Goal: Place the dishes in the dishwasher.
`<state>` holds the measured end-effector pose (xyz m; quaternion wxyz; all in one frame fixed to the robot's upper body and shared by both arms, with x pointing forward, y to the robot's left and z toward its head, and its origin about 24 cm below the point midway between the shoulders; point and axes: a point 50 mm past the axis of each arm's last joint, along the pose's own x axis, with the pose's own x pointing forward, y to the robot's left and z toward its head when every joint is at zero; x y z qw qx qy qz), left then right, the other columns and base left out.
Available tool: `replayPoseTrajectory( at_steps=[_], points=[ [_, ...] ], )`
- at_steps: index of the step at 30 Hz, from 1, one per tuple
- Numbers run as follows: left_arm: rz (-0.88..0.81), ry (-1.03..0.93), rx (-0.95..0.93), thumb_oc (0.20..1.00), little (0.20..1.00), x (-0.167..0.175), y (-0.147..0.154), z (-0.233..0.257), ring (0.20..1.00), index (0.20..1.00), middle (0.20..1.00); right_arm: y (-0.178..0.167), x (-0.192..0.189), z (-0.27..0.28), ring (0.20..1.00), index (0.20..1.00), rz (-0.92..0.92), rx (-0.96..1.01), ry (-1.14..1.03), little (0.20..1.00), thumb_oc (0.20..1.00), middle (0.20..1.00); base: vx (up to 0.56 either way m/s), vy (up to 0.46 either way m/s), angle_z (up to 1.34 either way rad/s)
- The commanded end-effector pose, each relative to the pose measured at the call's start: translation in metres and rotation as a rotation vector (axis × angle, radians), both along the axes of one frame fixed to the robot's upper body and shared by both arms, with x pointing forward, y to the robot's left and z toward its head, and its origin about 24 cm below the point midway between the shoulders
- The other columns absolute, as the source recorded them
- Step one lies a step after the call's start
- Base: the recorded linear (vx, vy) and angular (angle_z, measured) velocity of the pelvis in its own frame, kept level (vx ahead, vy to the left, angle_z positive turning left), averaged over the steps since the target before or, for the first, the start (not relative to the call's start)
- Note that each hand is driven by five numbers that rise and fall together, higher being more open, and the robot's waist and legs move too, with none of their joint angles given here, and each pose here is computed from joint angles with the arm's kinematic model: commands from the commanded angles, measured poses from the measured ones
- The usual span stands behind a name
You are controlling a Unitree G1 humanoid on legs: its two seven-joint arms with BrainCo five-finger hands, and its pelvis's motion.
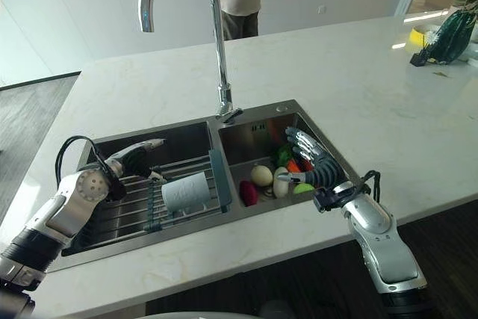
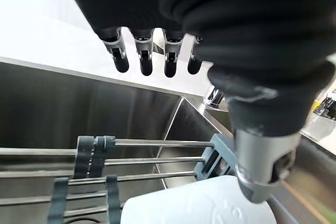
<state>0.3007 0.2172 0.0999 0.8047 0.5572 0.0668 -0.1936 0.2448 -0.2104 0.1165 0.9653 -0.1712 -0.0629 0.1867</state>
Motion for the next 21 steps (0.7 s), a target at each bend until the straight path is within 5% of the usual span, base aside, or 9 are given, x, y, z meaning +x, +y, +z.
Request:
replayPoseTrajectory(
  at_steps=[1, 21],
  points=[
    [-0.03, -0.08, 0.038, 1.0, 1.0, 0.008, -0.006, 0.02, 1.0, 1.0, 1.0, 0.01, 0.004, 0.037, 1.0, 1.0, 0.057, 0.03, -0.171, 1.0, 1.0, 1.0, 0.0, 0.0, 0.0],
    [-0.083, 0.071, 0.021, 1.0, 1.0, -0.003, -0.027, -0.013, 1.0, 1.0, 1.0, 0.012, 0.003, 0.035, 1.0, 1.0, 0.07, 0.027, -0.166, 1.0, 1.0, 1.0, 0.0, 0.0, 0.0]
  ],
)
